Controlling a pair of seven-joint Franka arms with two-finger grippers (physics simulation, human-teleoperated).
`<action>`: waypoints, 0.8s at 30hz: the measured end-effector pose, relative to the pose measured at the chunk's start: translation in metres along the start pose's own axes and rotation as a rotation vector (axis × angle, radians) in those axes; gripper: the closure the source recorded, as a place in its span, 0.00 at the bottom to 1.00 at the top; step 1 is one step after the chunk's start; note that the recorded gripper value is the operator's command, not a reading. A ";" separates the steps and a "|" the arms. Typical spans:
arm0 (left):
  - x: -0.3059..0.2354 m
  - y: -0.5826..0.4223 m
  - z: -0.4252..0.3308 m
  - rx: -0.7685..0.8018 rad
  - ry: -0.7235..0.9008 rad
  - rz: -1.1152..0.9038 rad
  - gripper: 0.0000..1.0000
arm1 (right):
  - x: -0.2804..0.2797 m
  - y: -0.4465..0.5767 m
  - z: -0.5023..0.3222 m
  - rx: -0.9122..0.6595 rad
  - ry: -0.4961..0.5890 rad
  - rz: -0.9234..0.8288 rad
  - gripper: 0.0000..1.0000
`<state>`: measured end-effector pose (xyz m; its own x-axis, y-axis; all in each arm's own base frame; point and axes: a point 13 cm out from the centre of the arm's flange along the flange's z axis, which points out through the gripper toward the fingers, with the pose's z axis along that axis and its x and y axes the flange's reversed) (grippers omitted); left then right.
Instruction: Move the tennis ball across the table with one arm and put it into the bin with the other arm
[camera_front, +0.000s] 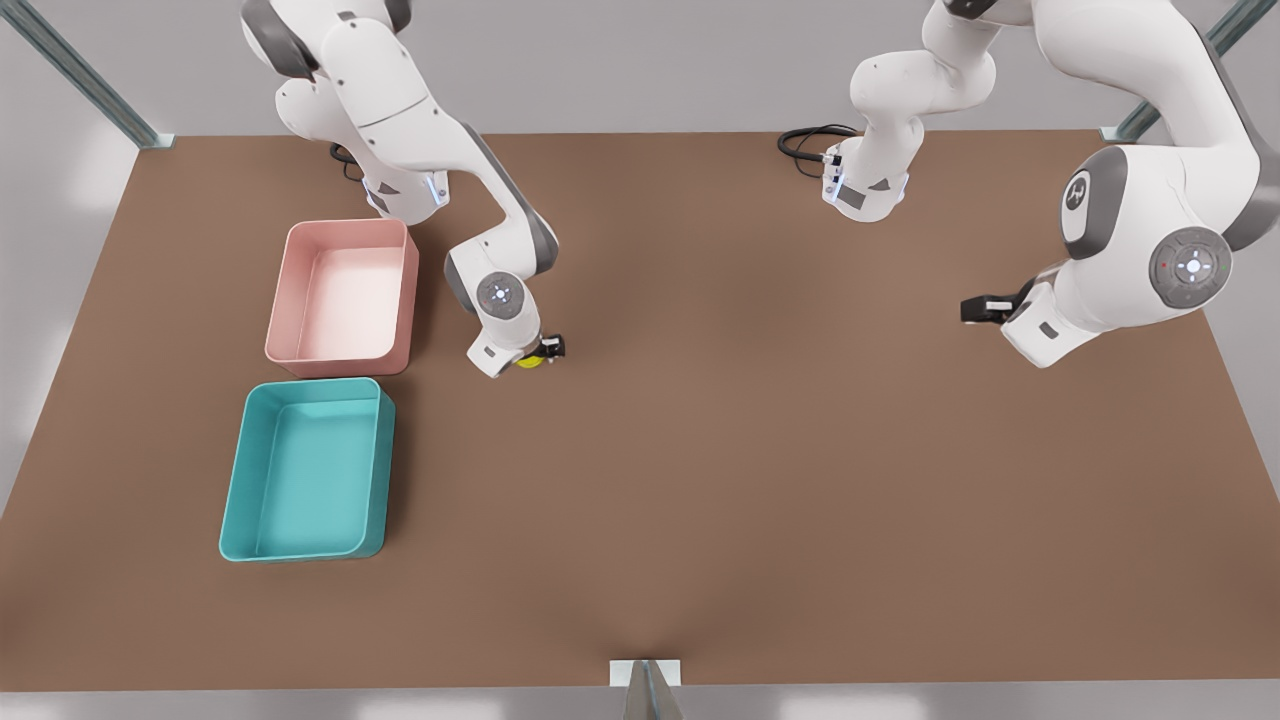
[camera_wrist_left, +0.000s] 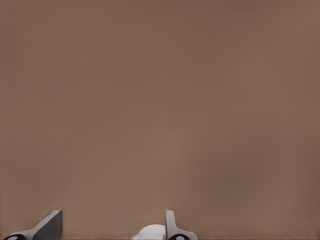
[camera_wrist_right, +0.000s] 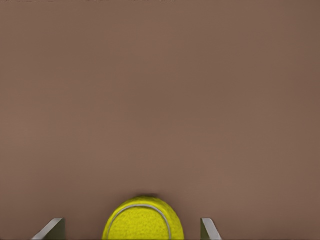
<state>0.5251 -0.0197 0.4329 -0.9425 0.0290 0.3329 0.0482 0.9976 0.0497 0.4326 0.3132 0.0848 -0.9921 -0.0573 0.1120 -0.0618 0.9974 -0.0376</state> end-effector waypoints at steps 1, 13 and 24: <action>0.001 0.000 0.001 0.001 0.004 0.000 0.00 | -0.001 0.000 0.004 0.000 -0.002 0.003 0.00; -0.003 0.007 0.016 0.012 0.049 -0.018 0.00 | 0.014 0.002 0.037 0.002 -0.014 0.017 0.00; -0.008 0.008 0.027 0.015 0.076 -0.020 0.00 | 0.018 0.003 0.056 0.010 -0.014 0.021 0.00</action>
<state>0.5239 -0.0106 0.4048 -0.9153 0.0045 0.4027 0.0240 0.9988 0.0433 0.4080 0.3130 0.0310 -0.9946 -0.0373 0.0973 -0.0423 0.9979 -0.0496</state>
